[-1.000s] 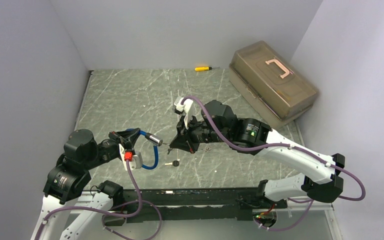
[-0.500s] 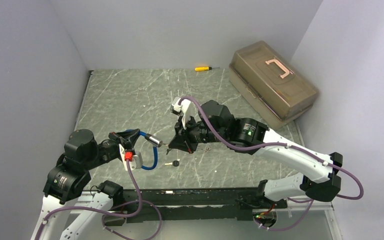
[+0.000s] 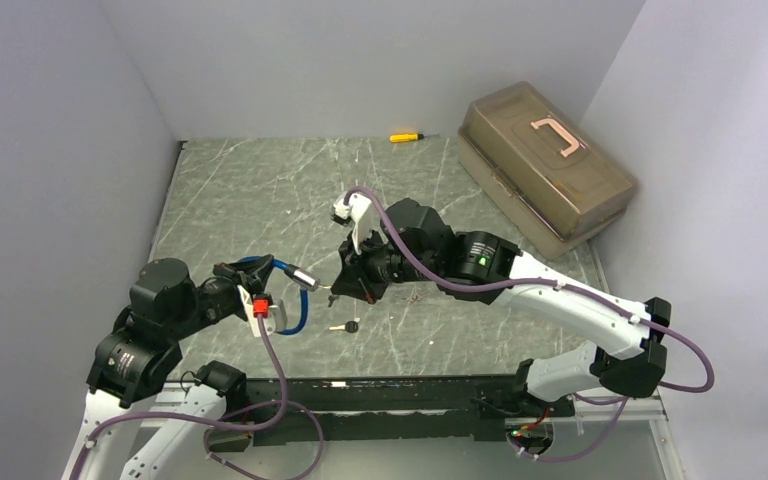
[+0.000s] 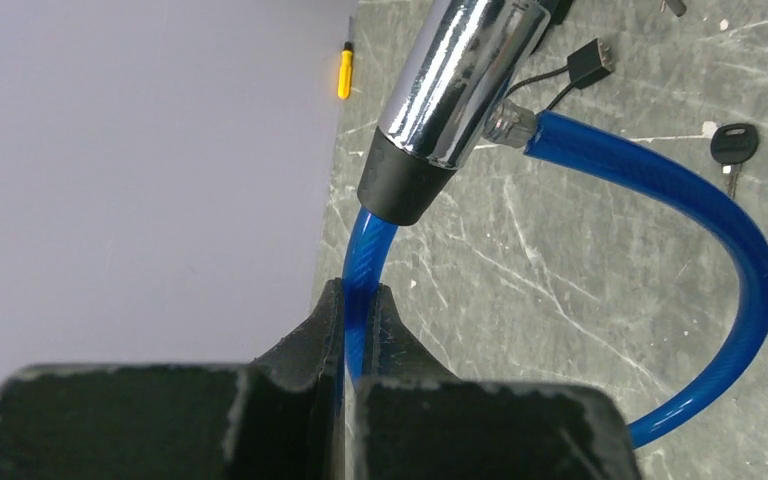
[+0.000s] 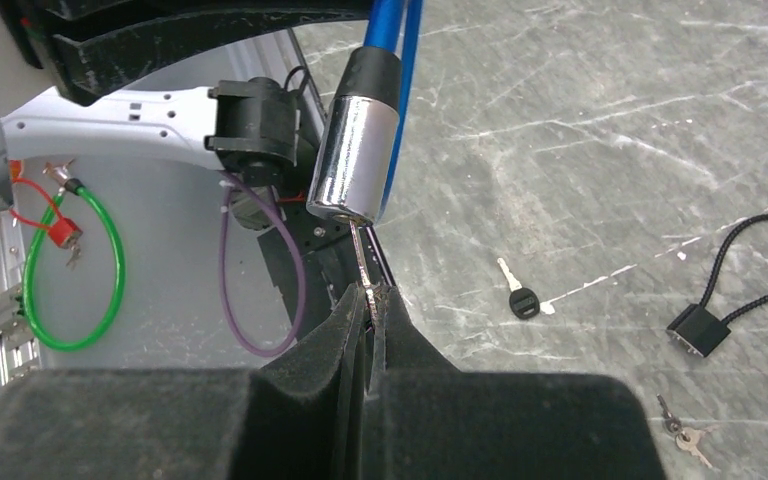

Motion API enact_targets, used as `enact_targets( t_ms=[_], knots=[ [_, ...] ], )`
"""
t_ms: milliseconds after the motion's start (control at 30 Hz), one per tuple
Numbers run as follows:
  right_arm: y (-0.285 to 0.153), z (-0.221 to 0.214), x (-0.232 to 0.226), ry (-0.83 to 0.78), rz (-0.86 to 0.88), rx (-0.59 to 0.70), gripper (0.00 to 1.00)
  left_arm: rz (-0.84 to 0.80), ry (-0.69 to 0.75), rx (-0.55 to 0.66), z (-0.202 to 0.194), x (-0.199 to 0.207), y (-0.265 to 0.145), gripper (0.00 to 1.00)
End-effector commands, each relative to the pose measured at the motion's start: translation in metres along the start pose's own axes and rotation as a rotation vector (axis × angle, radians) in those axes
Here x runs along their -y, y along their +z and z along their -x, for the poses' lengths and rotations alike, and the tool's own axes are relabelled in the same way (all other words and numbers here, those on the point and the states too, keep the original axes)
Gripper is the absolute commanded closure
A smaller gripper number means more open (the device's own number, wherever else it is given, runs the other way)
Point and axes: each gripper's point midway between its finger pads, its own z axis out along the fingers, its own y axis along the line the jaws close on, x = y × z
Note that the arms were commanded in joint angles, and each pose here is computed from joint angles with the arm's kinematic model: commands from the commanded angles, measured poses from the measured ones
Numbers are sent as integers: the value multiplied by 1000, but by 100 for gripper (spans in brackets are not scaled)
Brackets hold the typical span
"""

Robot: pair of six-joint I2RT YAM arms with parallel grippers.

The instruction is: Unlock with the key

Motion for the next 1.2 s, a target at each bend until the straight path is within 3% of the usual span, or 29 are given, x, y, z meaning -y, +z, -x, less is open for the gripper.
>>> enact_targets(
  t_ms=[0, 200, 500, 667, 867, 1167],
  knots=[
    [3, 16, 5, 46, -53, 48, 100, 98, 42, 24, 14, -32, -5, 100],
    [3, 14, 7, 69, -67, 56, 100, 145, 39, -33, 2, -41, -4, 100],
    [5, 16, 0, 59, -17, 75, 100, 105, 46, -16, 5, -34, -1, 100],
    [-14, 18, 3, 35, -49, 84, 100, 100, 53, -47, -3, -30, -1, 100],
    [-30, 21, 1, 34, -55, 101, 100, 90, 47, -38, -3, -27, 2, 100],
    [-17, 28, -1, 22, -38, 104, 100, 77, 59, -5, 6, -27, 1, 100]
  ],
)
